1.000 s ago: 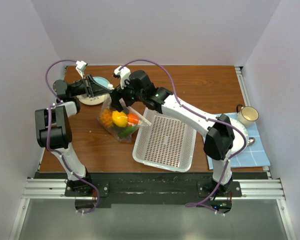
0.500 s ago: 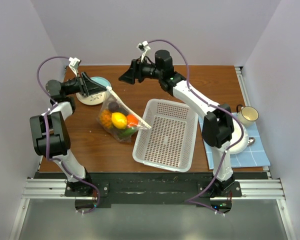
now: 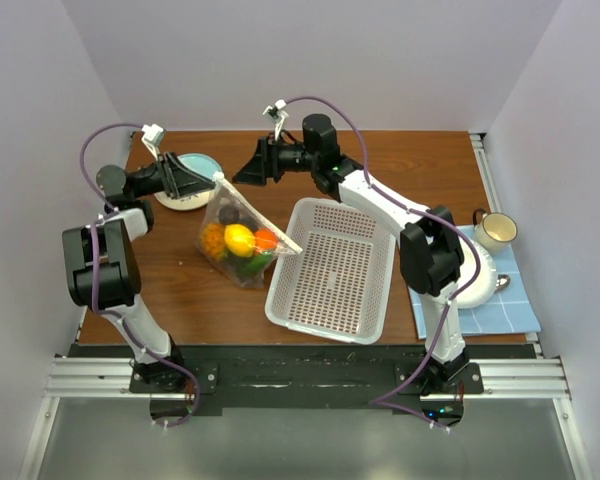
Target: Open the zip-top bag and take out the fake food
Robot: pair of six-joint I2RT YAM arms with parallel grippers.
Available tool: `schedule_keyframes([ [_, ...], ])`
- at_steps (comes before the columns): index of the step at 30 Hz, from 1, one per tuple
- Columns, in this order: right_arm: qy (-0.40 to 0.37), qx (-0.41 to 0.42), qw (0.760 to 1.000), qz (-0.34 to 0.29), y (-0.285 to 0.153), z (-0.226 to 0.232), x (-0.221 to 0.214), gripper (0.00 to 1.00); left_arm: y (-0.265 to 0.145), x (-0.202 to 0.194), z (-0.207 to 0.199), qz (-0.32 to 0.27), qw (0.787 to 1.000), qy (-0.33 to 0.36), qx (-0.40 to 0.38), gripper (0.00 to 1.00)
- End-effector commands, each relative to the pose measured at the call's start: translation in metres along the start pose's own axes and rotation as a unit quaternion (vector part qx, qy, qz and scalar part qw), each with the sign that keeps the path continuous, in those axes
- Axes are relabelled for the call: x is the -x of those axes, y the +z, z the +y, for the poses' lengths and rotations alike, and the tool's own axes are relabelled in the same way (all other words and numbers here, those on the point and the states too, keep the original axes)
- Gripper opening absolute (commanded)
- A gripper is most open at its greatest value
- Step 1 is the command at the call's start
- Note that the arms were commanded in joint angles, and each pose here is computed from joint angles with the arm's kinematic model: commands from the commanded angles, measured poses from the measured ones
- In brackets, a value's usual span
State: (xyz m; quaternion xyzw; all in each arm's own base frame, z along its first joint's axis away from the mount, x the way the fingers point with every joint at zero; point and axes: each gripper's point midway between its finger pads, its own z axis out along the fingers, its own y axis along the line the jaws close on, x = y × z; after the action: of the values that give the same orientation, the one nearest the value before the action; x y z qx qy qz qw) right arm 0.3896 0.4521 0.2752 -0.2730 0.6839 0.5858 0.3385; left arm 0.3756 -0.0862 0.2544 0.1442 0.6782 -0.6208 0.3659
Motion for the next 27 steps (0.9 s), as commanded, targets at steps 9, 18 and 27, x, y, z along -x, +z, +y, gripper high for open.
schedule_keyframes([
  [9,-0.006,0.004,1.0,-0.012,0.005,0.001,0.014,0.65,-0.007,-0.054,0.015,0.106,0.957,0.268,-0.03,0.63],
  [18,-0.04,-0.104,0.994,-0.019,-0.013,-0.037,0.021,0.68,0.002,-0.058,0.018,0.115,0.956,0.266,-0.043,0.46],
  [27,-0.019,-0.109,0.993,-0.028,-0.014,-0.058,0.022,0.7,0.001,-0.06,0.01,0.114,0.953,0.277,-0.044,0.35],
])
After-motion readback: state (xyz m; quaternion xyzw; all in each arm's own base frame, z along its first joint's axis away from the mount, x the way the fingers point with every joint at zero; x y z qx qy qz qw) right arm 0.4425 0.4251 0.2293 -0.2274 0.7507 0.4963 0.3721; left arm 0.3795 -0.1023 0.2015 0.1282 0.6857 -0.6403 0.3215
